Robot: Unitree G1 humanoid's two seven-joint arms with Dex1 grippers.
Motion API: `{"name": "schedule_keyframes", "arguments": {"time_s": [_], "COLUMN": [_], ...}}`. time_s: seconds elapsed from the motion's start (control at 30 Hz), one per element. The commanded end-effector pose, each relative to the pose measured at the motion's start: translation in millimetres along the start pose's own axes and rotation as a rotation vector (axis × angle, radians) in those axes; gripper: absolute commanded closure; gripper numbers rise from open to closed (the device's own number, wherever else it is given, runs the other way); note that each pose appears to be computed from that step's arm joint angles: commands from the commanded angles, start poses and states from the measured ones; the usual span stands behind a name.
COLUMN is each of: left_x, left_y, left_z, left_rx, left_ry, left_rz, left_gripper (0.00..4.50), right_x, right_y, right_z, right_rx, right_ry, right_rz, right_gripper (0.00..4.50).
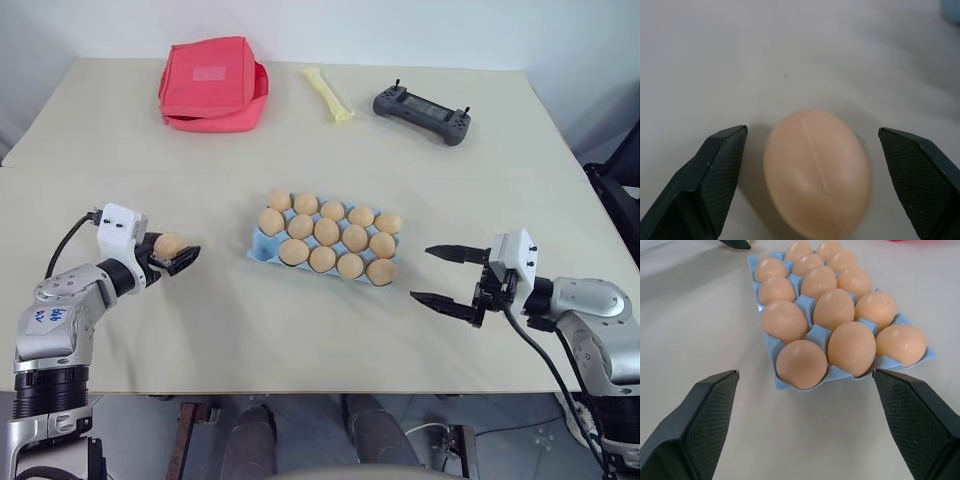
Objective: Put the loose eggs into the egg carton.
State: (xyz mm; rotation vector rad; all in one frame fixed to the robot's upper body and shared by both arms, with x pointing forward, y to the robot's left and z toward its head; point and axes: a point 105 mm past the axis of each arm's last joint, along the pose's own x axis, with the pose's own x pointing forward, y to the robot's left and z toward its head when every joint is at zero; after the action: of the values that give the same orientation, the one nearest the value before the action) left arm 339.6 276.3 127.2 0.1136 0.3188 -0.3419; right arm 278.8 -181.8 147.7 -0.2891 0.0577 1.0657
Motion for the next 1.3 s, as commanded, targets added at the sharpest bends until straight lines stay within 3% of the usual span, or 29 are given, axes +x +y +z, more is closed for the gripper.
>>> {"name": "schedule_keyframes", "arguments": {"time_s": [0.03, 0.33, 0.6, 0.8, 1.0, 1.23, 1.3], "left_x": [1, -1, 11, 33, 44, 49, 48], "left_y": [0, -25, -81, -111, -117, -126, -129], "left_z": [10, 43, 88, 80, 68, 83, 90], "left_rx": [0.042, 0.095, 0.174, 0.206, 0.237, 0.235, 0.23], "left_ry": [-0.023, -0.144, -0.27, -0.224, -0.154, -0.216, -0.249], "left_rz": [-0.015, -0.126, -0.364, -0.501, -0.544, -0.571, -0.579], "left_gripper": [0.21, 2.76, 2.81, 2.81, 2.81, 0.46, 0.04], "right_x": [-7, -8, -7, -5, -8, -12, -12], "right_y": [-3, -3, -3, -1, 2, 6, 6], "right_z": [14, 14, 17, 17, 15, 13, 13], "right_rx": [-0.059, -0.064, -0.065, -0.064, -0.057, -0.049, -0.051], "right_ry": [-0.025, -0.023, -0.031, -0.038, -0.037, -0.034, -0.033], "right_rz": [-0.019, -0.02, -0.033, -0.045, -0.067, -0.081, -0.083], "right_gripper": [0.0, 0.0, 0.0, 0.0, 0.0, 0.0, 0.0]}}
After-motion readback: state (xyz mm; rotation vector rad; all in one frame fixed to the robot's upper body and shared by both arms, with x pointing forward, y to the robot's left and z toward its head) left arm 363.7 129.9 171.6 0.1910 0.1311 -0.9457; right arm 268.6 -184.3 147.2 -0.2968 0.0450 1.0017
